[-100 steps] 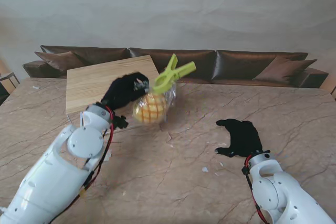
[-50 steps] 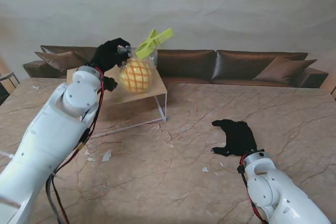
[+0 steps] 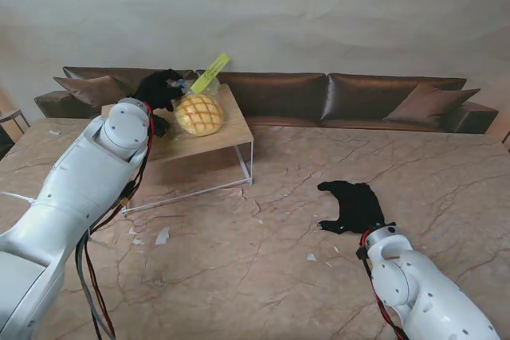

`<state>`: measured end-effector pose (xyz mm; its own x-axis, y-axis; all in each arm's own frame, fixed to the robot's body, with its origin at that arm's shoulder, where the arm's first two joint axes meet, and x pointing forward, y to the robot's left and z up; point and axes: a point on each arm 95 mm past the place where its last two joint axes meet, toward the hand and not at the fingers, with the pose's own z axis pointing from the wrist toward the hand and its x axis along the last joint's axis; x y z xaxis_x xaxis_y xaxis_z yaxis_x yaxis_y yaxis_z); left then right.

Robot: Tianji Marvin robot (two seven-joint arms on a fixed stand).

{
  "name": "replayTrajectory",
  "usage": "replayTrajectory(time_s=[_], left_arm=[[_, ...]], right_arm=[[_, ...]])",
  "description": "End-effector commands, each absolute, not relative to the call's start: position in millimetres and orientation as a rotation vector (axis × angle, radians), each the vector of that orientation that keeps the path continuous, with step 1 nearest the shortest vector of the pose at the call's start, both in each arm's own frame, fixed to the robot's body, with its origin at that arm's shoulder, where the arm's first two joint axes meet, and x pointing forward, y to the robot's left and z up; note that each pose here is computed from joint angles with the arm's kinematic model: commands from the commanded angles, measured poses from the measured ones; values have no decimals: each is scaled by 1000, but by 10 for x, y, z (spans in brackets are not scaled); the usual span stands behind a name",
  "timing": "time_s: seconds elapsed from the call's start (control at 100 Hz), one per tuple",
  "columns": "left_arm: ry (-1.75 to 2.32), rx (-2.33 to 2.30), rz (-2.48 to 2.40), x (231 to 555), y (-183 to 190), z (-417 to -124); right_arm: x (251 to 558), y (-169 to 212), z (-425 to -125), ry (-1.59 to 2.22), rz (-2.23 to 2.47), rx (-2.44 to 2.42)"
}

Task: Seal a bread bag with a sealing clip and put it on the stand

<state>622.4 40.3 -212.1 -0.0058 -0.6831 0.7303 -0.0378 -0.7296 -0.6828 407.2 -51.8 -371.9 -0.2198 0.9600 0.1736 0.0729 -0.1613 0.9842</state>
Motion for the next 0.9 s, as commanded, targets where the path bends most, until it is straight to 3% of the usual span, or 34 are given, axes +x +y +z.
replayTrajectory(time_s=[0.0, 0.5, 0.89], left_arm=[[754, -1831, -1747, 6181, 457, -2271], [841, -1768, -1631, 5850, 820, -2536], [943, -1595, -1779, 5181, 774, -2422]], right_arm=[[4071, -472, -3735, 1342, 1495, 1262], [3998, -363, -3724, 1344, 1534, 1231], [3809, -344, -3555, 1348, 1547, 1168]])
